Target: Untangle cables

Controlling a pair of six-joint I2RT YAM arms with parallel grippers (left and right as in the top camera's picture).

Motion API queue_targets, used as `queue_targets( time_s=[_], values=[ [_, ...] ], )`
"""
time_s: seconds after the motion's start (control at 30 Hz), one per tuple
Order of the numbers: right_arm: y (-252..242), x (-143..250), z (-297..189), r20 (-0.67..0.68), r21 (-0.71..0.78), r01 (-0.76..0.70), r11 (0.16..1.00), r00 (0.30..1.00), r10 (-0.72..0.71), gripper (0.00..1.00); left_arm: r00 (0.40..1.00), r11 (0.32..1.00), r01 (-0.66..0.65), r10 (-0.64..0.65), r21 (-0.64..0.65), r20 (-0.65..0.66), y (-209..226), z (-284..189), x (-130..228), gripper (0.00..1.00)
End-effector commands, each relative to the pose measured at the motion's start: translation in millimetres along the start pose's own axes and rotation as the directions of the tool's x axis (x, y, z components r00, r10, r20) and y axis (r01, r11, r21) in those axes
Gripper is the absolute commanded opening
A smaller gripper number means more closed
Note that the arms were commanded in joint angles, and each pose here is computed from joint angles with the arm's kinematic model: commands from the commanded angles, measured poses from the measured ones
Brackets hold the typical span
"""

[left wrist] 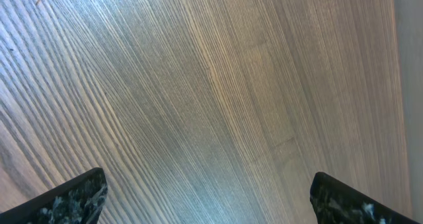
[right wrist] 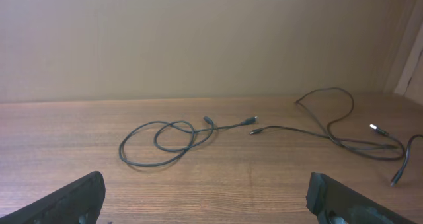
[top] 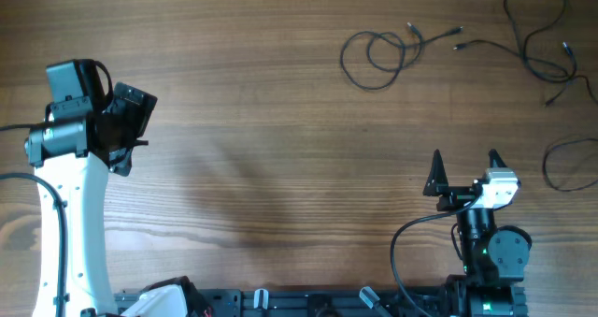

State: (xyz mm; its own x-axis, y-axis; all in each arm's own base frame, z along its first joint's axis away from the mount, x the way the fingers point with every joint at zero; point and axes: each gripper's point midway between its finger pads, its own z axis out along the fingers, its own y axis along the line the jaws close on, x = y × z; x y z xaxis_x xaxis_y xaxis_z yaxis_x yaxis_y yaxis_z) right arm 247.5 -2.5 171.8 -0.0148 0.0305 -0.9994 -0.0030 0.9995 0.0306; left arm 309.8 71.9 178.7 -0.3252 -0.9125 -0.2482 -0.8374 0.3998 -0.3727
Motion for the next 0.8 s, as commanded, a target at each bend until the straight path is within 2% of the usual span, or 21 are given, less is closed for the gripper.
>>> queue_targets(
  time_s=[0.0, 0.4, 0.43, 0.47, 0.5, 0.53, 0.57, 0.63, 0.73, 0.77],
  values=[
    [1, -3, -1, 0.016, -0.006, 0.016, 1.0, 1.0, -0.016, 1.0, 1.0, 1.0, -0.007, 0.007, 0.002, 0.022, 0, -3, -5, 1.0],
    [1, -3, -1, 0.016, -0.006, 0.016, 1.0, 1.0, -0.016, 0.99, 1.0, 1.0, -0.007, 0.007, 0.002, 0.022, 0, -3, -5, 1.0],
    [1, -3, -1, 0.016, -0.006, 0.016, 1.0, 1.0, -0.016, 1.0, 0.999, 1.0, 0.008, -0.009, 0.029, 0.041, -6, -4, -10, 1.0],
    [1, -3, -1, 0.016, -0.006, 0.016, 1.0, 1.0, -0.016, 1.0, 1.0, 0.993, -0.001, -0.001, 0.114, 0.021, -24, -5, -9, 1.0],
    [1, -3, -1, 0.016, -0.006, 0.016, 1.0, 1.0, -0.016, 1.0, 0.992, 0.957, -0.12, 0.127, 0.264, -0.008, -55, -11, -2, 1.0],
    [1, -3, -1, 0.016, -0.006, 0.016, 1.0, 1.0, -0.016, 1.0, 0.963, 0.891, -0.248, 0.27, 0.38, -0.005, -77, -19, 8, 1.0],
    [1, -3, -1, 0.016, -0.006, 0.016, 1.0, 1.0, -0.016, 1.0, 0.918, 0.797, -0.357, 0.394, 0.488, 0.028, -97, -32, 21, 1.0],
    [1, -3, -1, 0.016, -0.006, 0.016, 1.0, 1.0, -0.016, 1.0, 0.833, 0.681, -0.524, 0.535, 0.512, 0.141, -104, -59, 39, 1.0],
    [1, -3, -1, 0.016, -0.006, 0.016, 1.0, 1.0, -0.016, 1.0, 0.74, 0.573, -0.662, 0.604, 0.484, 0.297, -94, -112, 60, 1.0],
    [1, -3, -1, 0.016, -0.006, 0.016, 1.0, 1.0, -0.016, 1.0, 0.691, 0.505, -0.712, 0.626, 0.488, 0.361, -89, -137, 72, 1.0]
  ],
)
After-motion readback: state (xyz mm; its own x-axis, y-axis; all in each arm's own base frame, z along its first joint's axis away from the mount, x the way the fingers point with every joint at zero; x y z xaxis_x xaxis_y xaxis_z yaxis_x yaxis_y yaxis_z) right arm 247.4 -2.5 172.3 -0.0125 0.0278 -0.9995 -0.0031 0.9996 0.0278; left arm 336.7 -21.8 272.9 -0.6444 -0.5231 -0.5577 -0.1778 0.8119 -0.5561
